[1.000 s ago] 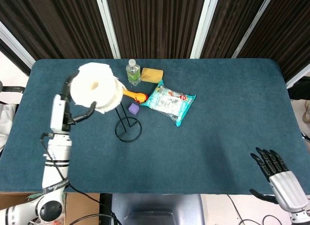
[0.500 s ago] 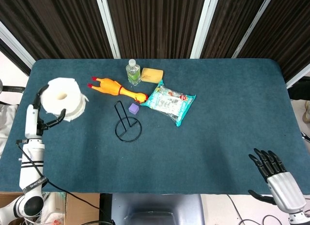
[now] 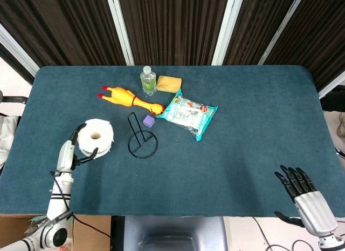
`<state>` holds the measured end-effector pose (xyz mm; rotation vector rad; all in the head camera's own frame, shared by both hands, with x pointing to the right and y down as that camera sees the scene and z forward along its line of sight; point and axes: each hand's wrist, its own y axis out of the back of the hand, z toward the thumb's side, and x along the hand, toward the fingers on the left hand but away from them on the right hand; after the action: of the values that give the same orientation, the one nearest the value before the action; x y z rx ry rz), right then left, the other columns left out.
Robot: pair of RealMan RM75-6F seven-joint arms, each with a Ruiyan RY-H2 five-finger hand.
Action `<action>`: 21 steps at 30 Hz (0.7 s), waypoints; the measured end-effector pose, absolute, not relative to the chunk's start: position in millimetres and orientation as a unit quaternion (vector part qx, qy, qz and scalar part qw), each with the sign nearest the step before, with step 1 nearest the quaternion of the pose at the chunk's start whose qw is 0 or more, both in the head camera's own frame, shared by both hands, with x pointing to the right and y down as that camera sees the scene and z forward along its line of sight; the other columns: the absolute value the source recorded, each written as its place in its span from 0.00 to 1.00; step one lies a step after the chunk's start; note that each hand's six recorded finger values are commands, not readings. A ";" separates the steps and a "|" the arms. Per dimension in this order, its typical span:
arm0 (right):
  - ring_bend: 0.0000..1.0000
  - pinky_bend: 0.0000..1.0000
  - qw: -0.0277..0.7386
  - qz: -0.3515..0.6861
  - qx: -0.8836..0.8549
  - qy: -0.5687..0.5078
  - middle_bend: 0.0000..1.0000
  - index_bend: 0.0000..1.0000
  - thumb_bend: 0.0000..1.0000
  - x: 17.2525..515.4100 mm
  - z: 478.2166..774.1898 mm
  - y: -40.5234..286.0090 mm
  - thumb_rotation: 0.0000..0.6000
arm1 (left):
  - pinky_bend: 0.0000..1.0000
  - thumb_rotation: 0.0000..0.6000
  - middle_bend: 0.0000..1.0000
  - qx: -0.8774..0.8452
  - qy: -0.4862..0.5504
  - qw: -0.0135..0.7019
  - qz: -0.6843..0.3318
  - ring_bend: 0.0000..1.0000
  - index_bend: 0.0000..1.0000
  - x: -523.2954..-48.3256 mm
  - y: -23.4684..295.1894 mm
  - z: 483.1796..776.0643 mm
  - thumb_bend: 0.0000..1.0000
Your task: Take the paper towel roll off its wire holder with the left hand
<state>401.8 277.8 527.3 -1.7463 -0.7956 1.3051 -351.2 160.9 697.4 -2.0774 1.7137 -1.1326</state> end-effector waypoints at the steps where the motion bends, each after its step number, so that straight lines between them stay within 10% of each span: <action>1: 0.00 0.00 0.399 0.515 -0.691 -0.315 0.00 0.00 0.03 402.0 526.7 277.9 1.00 | 0.28 1.00 0.23 -0.707 0.579 0.111 -0.389 0.25 0.17 -347.9 161.8 701.1 0.46; 6: 0.00 0.00 0.399 0.512 -0.692 -0.317 0.00 0.00 0.03 404.4 524.4 278.1 1.00 | 0.10 1.00 0.00 -0.704 0.575 0.117 -0.400 0.01 0.00 -341.7 161.5 703.5 0.38; 21: 0.00 0.00 0.399 0.512 -0.686 -0.329 0.00 0.00 0.03 410.0 518.5 279.1 1.00 | 0.12 1.00 0.00 -0.652 0.557 0.222 -0.465 0.00 0.00 -390.6 174.9 663.5 0.35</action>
<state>410.0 279.1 518.5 -1.7358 -0.8320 1.2958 -390.6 174.9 663.5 -1.8007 1.5384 -1.2851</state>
